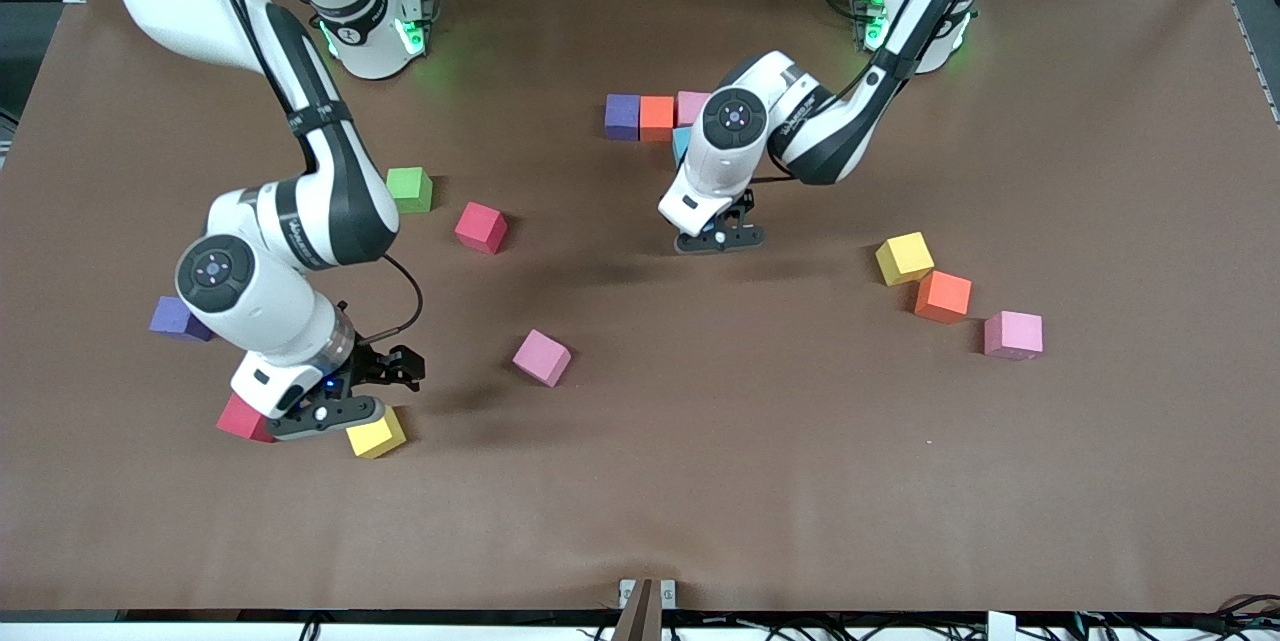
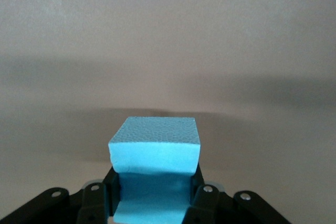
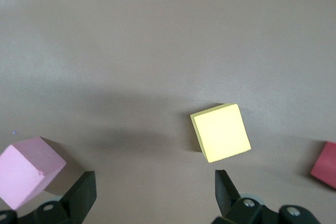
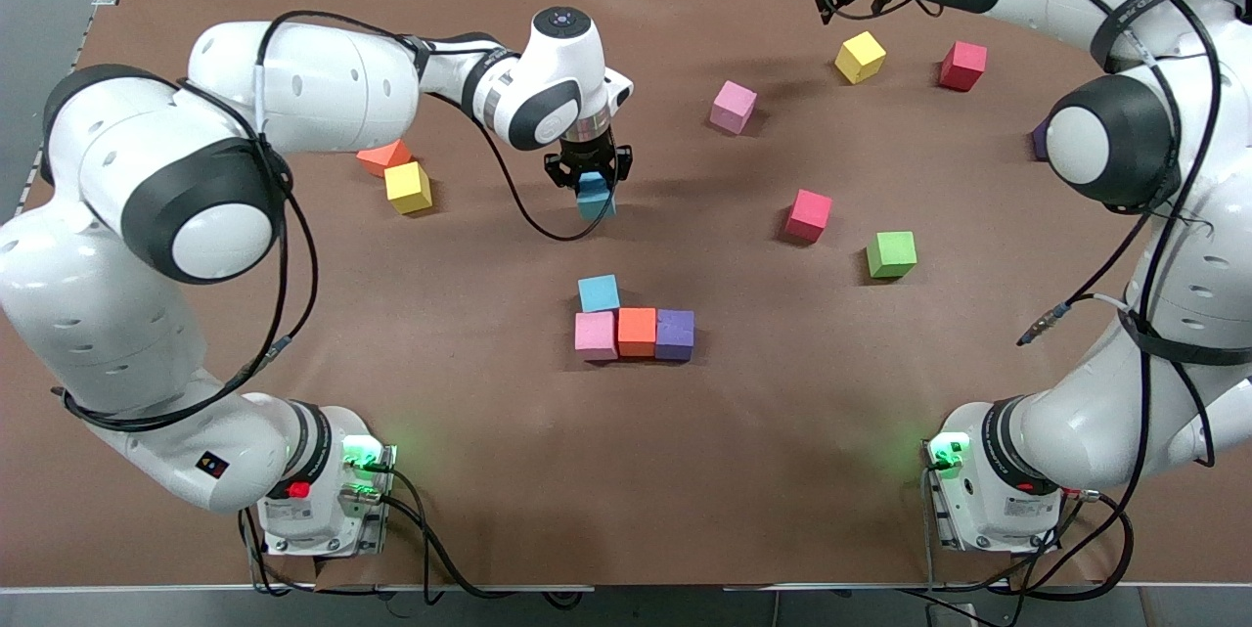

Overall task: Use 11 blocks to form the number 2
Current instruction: 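Reach the right gripper to pink while the left gripper carries cyan, then grasp the pink block with the right gripper while the left places cyan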

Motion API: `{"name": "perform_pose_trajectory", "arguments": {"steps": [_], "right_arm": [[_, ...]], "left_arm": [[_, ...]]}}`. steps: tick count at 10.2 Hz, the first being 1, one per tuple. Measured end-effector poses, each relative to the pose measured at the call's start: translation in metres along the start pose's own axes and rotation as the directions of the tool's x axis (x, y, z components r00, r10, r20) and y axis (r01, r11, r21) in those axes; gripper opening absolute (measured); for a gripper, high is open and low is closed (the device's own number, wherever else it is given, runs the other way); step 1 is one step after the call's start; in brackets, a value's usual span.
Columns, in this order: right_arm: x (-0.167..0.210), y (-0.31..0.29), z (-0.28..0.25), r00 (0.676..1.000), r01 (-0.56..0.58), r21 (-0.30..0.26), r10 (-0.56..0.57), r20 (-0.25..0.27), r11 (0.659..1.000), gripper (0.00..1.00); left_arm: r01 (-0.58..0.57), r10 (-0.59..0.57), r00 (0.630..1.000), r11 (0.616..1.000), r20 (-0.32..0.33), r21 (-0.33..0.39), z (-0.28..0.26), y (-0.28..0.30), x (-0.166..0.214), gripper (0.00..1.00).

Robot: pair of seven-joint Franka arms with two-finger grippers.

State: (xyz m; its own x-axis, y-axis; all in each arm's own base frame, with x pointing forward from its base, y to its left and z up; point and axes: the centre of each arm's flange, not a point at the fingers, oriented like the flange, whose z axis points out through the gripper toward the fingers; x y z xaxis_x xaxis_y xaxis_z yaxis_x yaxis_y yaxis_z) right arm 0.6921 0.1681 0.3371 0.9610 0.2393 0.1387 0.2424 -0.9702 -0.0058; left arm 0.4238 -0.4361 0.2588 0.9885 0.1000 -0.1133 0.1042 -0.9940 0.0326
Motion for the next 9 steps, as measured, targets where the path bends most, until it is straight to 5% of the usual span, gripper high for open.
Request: {"name": "perform_pose_trajectory", "arguments": {"steps": [5,9], "right_arm": [[-0.001,-0.073,0.019,0.983,0.186,0.037,-0.186,-0.001,0.982,1.0],[-0.007,-0.14,0.05,0.96,0.277,0.063,-0.274,-0.049,0.959,1.0]], "left_arm": [[0.047,-0.047,0.999,0.999,-0.01,-0.012,0.02,-0.005,-0.016,0.53],[0.031,-0.031,1.0,1.0,0.001,0.0,0.037,-0.009,-0.032,0.53]]}}
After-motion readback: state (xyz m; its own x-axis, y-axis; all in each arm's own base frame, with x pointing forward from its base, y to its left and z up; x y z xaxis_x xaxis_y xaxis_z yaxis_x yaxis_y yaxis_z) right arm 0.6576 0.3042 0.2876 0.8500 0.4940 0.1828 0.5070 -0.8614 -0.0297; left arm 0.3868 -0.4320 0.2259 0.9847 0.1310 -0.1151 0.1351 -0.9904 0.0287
